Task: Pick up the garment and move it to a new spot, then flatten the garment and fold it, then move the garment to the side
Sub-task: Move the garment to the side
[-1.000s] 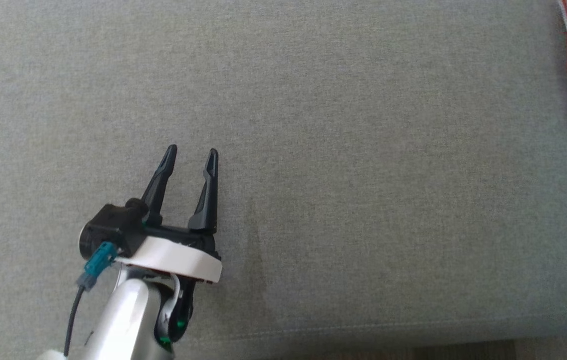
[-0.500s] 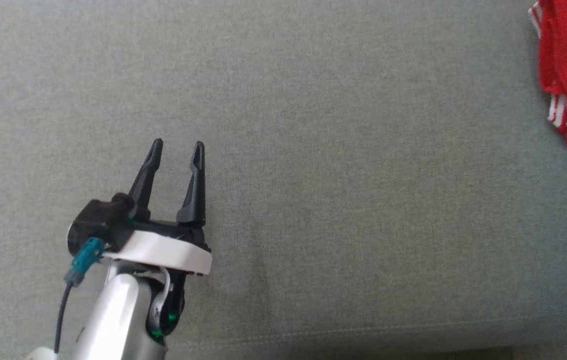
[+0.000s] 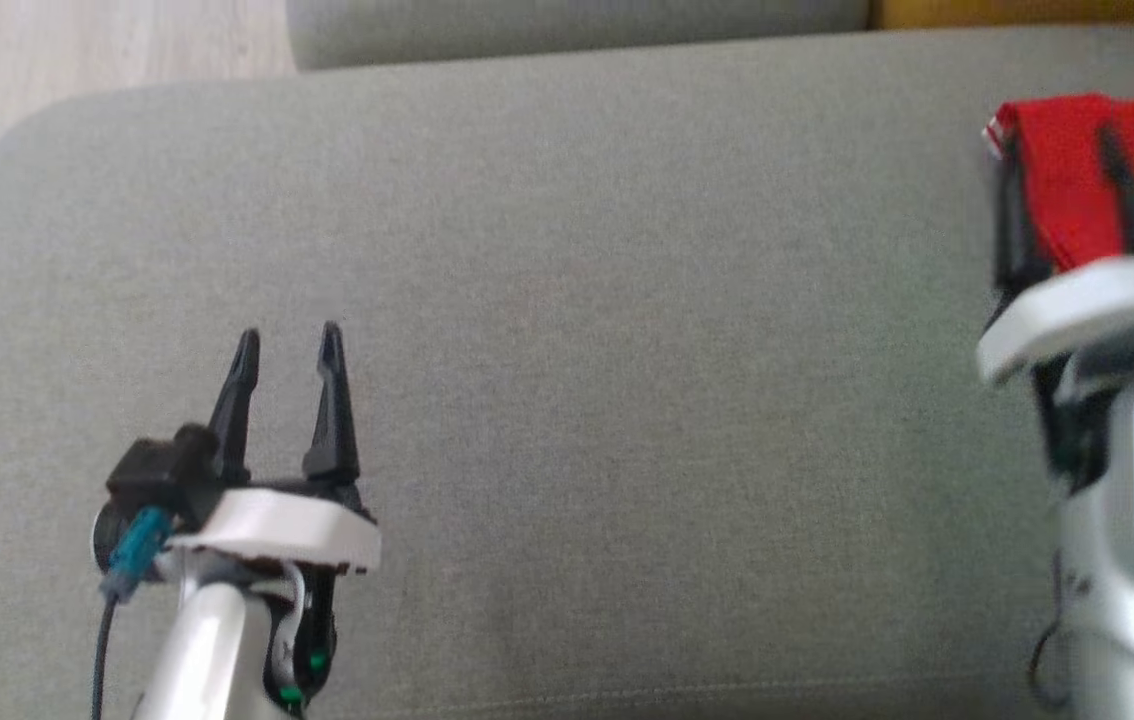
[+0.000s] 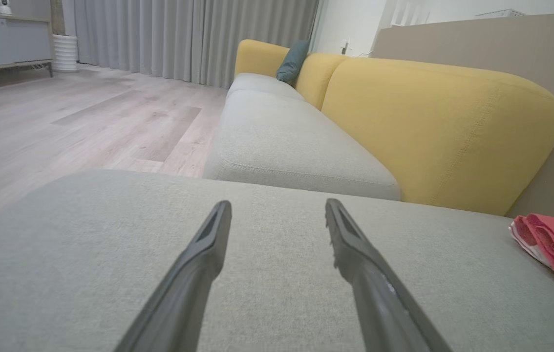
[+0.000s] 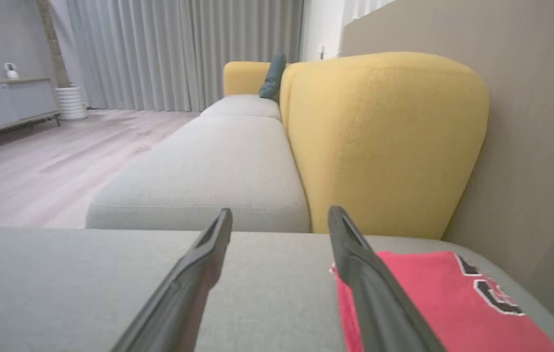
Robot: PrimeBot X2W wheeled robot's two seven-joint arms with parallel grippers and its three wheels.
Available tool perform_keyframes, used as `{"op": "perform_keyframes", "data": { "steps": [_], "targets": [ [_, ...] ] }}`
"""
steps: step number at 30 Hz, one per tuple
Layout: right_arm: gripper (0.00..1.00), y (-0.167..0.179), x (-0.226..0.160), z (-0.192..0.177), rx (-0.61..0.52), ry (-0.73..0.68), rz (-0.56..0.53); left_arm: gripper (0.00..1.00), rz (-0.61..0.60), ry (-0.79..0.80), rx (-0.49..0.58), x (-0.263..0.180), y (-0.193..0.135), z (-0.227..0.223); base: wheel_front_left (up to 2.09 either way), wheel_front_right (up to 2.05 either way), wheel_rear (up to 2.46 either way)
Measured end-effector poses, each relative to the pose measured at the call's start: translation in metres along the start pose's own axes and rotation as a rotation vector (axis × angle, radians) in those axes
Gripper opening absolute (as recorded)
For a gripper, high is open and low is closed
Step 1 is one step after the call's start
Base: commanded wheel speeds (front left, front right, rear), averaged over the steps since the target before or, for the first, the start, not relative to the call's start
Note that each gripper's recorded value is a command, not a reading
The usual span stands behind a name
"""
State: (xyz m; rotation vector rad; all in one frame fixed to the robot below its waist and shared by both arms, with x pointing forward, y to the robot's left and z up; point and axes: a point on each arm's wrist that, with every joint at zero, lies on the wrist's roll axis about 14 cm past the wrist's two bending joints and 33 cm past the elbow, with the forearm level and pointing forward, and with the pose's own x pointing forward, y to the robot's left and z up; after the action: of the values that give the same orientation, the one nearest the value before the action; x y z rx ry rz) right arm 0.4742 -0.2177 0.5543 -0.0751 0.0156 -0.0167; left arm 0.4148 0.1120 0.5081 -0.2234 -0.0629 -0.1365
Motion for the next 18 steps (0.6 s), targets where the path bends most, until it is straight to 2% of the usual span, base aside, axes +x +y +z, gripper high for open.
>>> {"op": "perform_keyframes", "data": {
  "steps": [6, 10, 18],
  "targets": [
    [1.0, 0.026, -0.038, -0.014, 0.065, -0.026, 0.056, 1.0, 0.03, 0.003, 0.018, -0.018, 0.006, 0.002, 0.0, 0.0, 0.0],
    [1.0, 0.044, -0.058, -0.024, 0.147, -0.029, 0.099, 1.0, 0.039, 0.021, 0.026, -0.028, 0.008, -0.003, 0.0, 0.0, 0.0],
    [1.0, 0.055, -0.083, -0.046, 0.216, -0.015, 0.116, 1.0, 0.035, 0.04, 0.019, -0.04, 0.006, -0.008, 0.0, 0.0, 0.0]
  ]
}}
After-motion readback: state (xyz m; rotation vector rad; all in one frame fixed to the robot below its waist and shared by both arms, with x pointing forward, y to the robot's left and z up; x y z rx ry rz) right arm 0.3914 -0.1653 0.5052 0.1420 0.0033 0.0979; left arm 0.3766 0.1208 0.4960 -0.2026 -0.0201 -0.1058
